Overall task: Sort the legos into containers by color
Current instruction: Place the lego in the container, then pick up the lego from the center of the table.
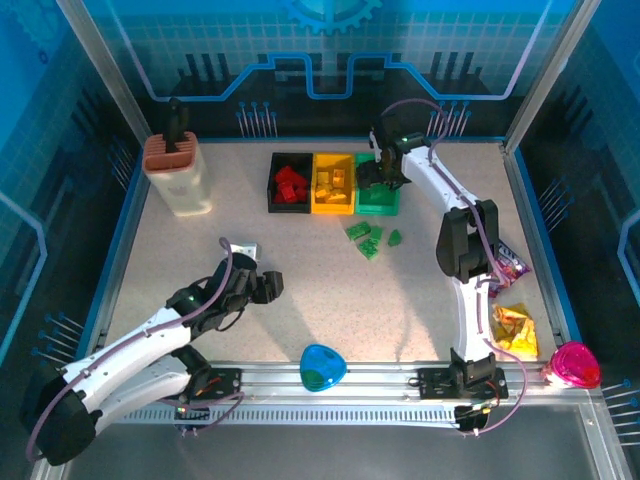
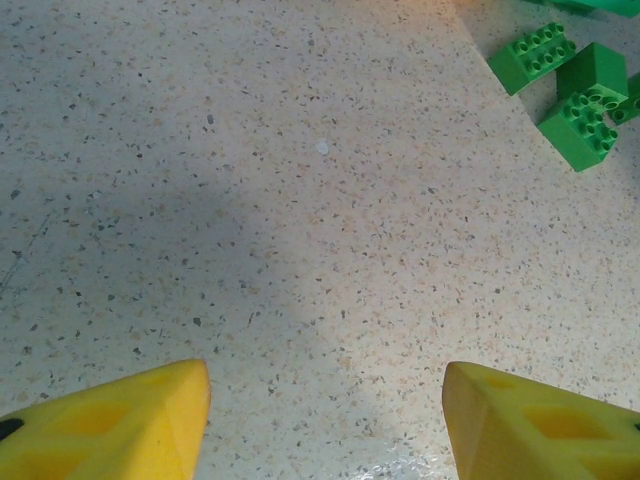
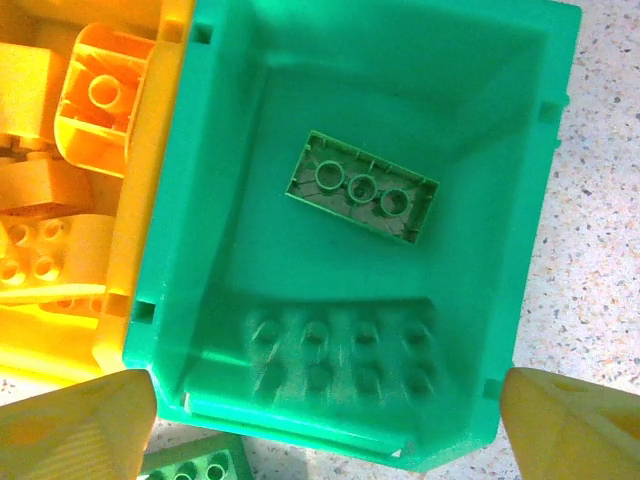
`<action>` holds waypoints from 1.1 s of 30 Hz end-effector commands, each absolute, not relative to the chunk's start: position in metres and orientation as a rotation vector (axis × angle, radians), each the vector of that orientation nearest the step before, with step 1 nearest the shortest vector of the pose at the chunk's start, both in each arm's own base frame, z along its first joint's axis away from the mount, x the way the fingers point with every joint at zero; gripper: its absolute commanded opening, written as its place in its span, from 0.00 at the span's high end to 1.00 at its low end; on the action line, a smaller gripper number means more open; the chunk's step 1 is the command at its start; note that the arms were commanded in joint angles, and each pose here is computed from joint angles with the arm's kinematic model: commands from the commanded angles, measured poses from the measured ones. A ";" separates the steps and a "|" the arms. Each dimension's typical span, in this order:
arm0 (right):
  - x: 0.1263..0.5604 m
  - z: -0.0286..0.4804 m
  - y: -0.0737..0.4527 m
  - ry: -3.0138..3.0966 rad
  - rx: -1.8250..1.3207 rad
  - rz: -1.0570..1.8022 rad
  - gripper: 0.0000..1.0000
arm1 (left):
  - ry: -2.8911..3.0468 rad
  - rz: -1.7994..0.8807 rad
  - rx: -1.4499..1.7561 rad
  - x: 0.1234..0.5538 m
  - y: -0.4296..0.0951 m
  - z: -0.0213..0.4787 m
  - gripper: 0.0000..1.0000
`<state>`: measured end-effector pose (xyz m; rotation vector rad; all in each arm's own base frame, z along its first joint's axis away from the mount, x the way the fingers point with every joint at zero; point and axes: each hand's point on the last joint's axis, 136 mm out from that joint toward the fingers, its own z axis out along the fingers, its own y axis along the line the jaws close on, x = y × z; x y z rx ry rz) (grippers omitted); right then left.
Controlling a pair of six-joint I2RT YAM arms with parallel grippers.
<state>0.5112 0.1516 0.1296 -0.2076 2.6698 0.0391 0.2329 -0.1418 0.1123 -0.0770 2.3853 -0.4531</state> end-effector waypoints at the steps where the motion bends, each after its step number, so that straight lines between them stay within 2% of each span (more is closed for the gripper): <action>1: 0.503 0.135 0.150 2.688 -0.200 0.044 0.09 | 2.383 -0.441 -0.098 0.231 -0.139 0.114 0.36; 9: 0.468 0.132 0.158 2.678 -0.236 0.090 0.10 | 2.369 -0.440 -0.084 0.234 -0.142 0.119 0.37; 20: 0.393 0.111 0.183 2.715 -0.343 0.141 0.15 | 2.390 -0.443 -0.073 0.235 -0.148 0.110 0.37; 24: 0.377 0.097 0.190 2.749 -0.369 0.165 0.18 | 2.394 -0.442 -0.067 0.235 -0.150 0.108 0.37; 33: 0.347 0.065 0.200 2.829 -0.446 0.133 0.18 | 2.400 -0.440 -0.070 0.230 -0.148 0.105 0.37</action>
